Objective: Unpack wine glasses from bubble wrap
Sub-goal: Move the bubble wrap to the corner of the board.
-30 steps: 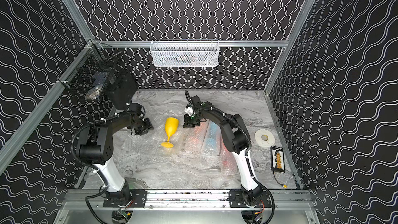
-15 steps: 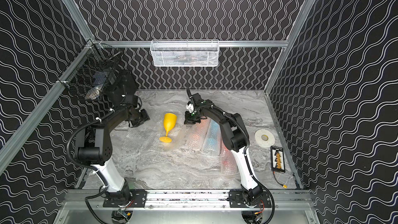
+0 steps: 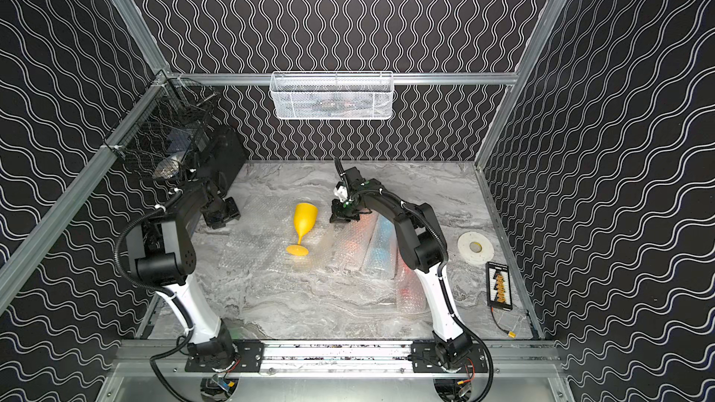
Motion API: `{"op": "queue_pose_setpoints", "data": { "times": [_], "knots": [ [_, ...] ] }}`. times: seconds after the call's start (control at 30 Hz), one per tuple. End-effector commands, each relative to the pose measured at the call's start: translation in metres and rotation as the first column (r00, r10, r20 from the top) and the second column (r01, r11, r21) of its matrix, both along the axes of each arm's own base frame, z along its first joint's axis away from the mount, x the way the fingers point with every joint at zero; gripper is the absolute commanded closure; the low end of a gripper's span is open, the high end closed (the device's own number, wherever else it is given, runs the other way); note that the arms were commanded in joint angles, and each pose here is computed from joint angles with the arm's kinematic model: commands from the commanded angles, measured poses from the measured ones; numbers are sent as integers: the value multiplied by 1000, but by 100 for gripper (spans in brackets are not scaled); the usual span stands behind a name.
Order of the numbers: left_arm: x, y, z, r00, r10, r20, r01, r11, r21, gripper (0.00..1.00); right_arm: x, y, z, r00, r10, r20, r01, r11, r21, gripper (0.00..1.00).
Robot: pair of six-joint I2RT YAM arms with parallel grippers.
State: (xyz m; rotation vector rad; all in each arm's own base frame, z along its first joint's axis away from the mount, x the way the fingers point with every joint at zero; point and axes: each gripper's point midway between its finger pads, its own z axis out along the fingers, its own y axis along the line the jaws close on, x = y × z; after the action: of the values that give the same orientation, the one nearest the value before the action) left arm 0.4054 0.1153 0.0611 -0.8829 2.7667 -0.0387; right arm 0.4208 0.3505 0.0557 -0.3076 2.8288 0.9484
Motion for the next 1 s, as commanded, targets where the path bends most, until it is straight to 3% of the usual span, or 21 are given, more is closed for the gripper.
{"op": "queue_pose_setpoints", "data": {
  "times": [0.0, 0.2, 0.43, 0.67, 0.97],
  "knots": [
    [-5, 0, -11, 997, -52, -51, 52, 999, -6, 49, 4, 5, 4, 1000, 7, 10, -8, 1000, 18, 93],
    [-3, -2, -23, 996, -59, -70, 57, 998, -28, 54, 6, 4, -1, 1000, 5, 17, -5, 1000, -3, 93],
    [2, -7, -23, 997, -56, -44, 54, 997, -59, 79, 11, 6, -2, 1000, -1, 21, 1, 1000, -3, 93],
    [11, -8, -25, 997, -65, -37, 62, 995, -77, 99, 20, 8, 4, 999, -5, 44, 5, 1000, -6, 93],
    [29, -4, -13, 999, -46, 13, 47, 996, -71, 100, 38, 15, 1, 997, -20, 75, 20, 1000, -1, 94]
  ]
}}
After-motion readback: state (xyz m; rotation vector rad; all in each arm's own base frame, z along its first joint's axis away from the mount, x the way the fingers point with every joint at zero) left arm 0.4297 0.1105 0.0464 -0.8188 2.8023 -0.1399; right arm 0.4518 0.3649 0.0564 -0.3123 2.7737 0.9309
